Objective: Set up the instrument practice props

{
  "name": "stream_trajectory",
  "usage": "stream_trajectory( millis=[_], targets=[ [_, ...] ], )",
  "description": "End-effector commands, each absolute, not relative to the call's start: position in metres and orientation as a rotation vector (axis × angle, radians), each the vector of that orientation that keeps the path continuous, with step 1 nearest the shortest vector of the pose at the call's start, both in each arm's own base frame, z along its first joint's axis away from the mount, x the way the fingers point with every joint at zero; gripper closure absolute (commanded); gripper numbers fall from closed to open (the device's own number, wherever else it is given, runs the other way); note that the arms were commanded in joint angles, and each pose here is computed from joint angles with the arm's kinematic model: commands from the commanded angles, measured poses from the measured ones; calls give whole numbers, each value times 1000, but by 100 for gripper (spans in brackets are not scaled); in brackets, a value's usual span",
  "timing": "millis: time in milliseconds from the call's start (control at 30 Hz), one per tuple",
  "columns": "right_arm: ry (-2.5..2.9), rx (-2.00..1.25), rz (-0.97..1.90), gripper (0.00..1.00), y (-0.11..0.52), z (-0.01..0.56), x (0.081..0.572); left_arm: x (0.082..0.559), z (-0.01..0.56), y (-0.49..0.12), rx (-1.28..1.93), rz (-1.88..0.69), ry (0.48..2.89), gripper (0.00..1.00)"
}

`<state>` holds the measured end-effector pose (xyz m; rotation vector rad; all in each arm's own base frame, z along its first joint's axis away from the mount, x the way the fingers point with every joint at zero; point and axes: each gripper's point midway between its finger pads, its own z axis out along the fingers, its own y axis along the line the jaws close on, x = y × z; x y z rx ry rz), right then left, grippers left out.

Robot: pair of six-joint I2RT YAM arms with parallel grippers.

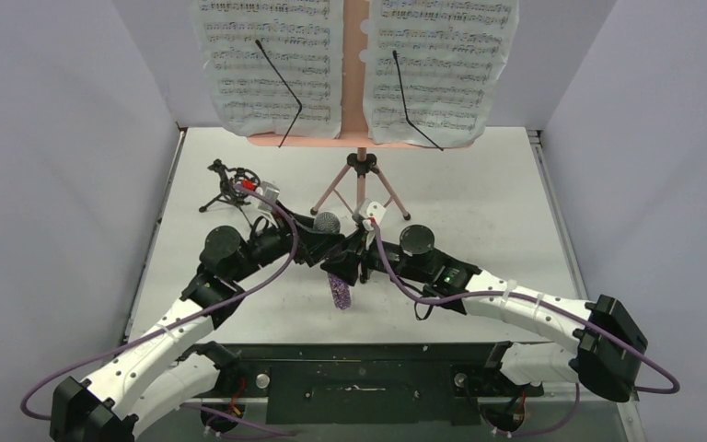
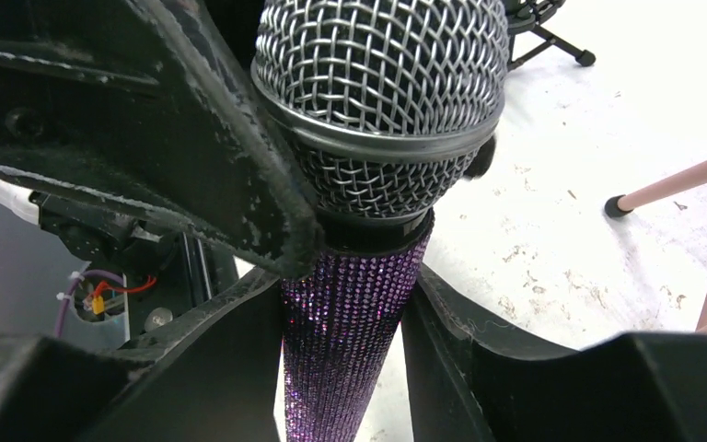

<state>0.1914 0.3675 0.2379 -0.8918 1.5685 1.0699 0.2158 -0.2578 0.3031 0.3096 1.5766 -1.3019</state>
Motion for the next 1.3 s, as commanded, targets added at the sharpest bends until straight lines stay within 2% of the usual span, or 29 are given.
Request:
stream_trajectory(
  millis=[0,67,100,367,733,1000,1267],
  targets=[
    [1480,-874,1067,95,375,266,195,217,348,-253,279,-1337,1424,22],
    [1492,-851,1047,95,371,266,198,221,345,-250,257,-1333,1434,4],
    [1494,-839,1037,95,369,267,200,224,343,-247,235,-1330,1442,3],
    [1519,-747,957,95,352,269,210,266,308,-199,-68,-1282,1545,4],
    [1536,-743,933,95,349,266,213,312,242,-114,-495,-993,1759,4],
    [1535,-741,926,95,347,268,213,330,222,-34,-811,-780,1721,4],
    [1542,-739,919,95,346,267,213,362,218,-8,-925,-960,1649,0]
  ],
)
